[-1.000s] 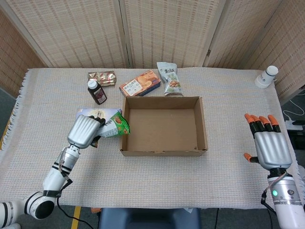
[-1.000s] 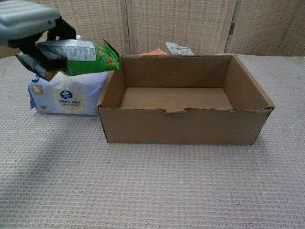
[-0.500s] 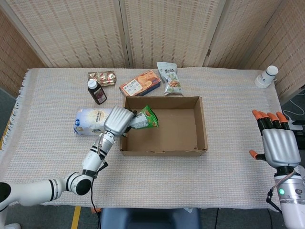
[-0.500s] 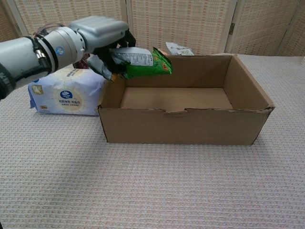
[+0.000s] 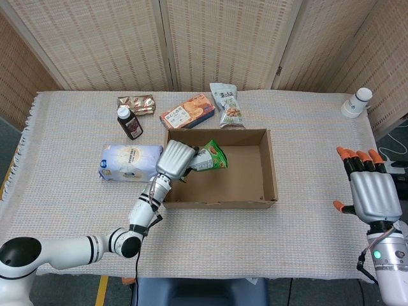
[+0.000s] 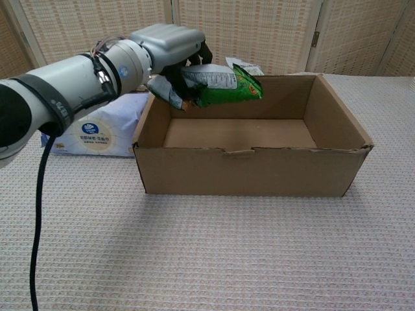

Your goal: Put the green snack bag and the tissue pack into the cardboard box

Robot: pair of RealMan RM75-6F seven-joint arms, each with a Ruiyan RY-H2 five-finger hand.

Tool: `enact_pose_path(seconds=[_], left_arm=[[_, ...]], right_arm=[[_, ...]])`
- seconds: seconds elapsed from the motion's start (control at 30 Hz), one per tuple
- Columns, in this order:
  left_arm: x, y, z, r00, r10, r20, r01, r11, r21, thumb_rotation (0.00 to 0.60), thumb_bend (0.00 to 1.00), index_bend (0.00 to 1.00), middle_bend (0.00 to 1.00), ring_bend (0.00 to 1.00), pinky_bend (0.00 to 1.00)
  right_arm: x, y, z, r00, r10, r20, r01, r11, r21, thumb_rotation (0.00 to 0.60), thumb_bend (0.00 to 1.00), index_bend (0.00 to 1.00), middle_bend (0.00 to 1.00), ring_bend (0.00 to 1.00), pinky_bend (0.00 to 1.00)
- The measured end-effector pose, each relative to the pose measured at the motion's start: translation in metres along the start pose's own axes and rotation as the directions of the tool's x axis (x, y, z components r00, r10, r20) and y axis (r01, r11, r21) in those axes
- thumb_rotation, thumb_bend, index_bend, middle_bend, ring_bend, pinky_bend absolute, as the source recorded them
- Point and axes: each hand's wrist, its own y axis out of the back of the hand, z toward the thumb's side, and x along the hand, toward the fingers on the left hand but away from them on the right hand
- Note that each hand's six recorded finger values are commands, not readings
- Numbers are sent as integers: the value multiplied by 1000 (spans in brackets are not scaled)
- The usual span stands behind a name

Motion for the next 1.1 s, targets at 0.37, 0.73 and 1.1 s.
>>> enact_pose_path(seconds=[0.37, 0.73, 1.1], left_arm=[[-5, 3, 4, 998, -57, 39, 61, 994, -87, 600, 230, 3, 24, 37, 227], [-8, 15, -7, 1000, -14, 26, 16, 996, -87, 600, 232, 0, 32, 31, 211], [-39, 32, -63, 998, -2, -60, 1, 1000, -22, 600, 246, 32, 117, 86, 243]], right_arm=[[1, 0, 0, 1000, 3, -9, -3, 1000, -1, 600, 58, 69, 107, 0, 69], [0, -3, 1, 1000, 14, -9, -14, 1000, 6, 600, 57, 69, 107, 0, 69], [1, -6, 5, 1000, 22, -21, -22, 1000, 10, 600, 58, 69, 107, 0, 69]])
